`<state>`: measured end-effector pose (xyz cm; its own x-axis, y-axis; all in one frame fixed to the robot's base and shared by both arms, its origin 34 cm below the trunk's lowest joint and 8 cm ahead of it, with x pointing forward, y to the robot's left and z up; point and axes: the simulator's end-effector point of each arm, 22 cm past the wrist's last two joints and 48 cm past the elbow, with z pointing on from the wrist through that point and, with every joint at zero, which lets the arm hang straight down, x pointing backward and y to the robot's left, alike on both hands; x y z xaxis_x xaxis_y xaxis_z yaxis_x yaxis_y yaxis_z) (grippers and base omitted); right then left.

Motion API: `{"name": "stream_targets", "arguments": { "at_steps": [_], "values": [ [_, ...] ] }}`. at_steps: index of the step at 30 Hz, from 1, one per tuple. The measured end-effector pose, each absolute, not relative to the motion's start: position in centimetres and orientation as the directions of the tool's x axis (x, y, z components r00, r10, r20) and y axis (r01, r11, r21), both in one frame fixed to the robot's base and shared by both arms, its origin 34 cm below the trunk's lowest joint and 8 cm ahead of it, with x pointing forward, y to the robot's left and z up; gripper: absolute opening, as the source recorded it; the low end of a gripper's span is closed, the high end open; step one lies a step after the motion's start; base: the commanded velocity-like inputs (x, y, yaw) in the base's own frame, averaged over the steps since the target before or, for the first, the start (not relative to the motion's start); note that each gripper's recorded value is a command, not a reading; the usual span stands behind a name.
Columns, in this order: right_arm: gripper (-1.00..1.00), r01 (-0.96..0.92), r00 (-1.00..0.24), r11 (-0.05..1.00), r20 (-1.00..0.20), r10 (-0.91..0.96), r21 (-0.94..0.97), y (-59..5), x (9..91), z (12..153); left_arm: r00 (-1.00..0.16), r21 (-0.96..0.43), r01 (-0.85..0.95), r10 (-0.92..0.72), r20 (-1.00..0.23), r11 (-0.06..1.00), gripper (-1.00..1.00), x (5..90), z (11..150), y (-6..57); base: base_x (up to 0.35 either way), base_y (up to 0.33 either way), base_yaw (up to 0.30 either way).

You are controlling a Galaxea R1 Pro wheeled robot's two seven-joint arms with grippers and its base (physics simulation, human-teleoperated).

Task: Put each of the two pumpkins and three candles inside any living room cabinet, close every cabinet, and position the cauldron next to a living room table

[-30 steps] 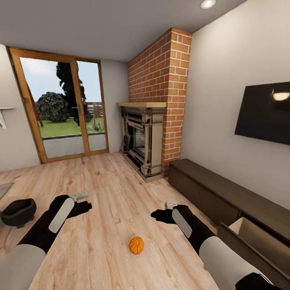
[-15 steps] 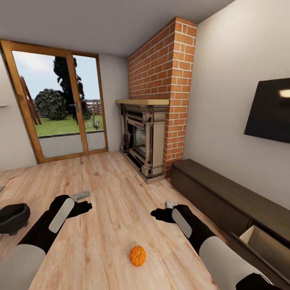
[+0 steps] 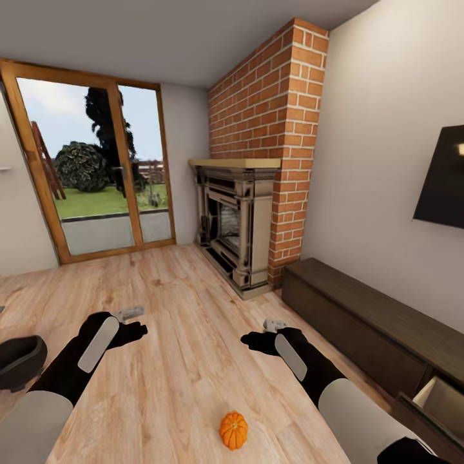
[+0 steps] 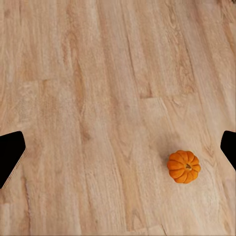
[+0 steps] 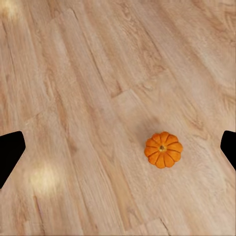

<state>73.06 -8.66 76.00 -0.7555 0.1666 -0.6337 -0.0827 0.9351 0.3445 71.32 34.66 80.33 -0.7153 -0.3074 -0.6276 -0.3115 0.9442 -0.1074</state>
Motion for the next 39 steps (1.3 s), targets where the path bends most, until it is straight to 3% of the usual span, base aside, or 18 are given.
{"name": "stream_targets", "arguments": {
  "at_steps": [18, 39],
  "values": [
    [1.0, -0.117, -0.755, 0.94, -0.644, 0.125, 0.32, -8.1, 72.8, 75.8, -0.716, -0.106, -0.313, -0.308, -0.627, 0.944, 1.0, 71.3, 80.3, 34.7, 0.296, 0.02, 0.0],
    [1.0, -0.119, -0.713, 0.938, -0.685, 0.147, 0.326, -7.3, 73.6, 76.8, -0.711, -0.107, -0.311, -0.305, -0.634, 0.945, 1.0, 71.4, 80.7, 34.7, 0.023, 0.0, 0.0]
  ]
}}
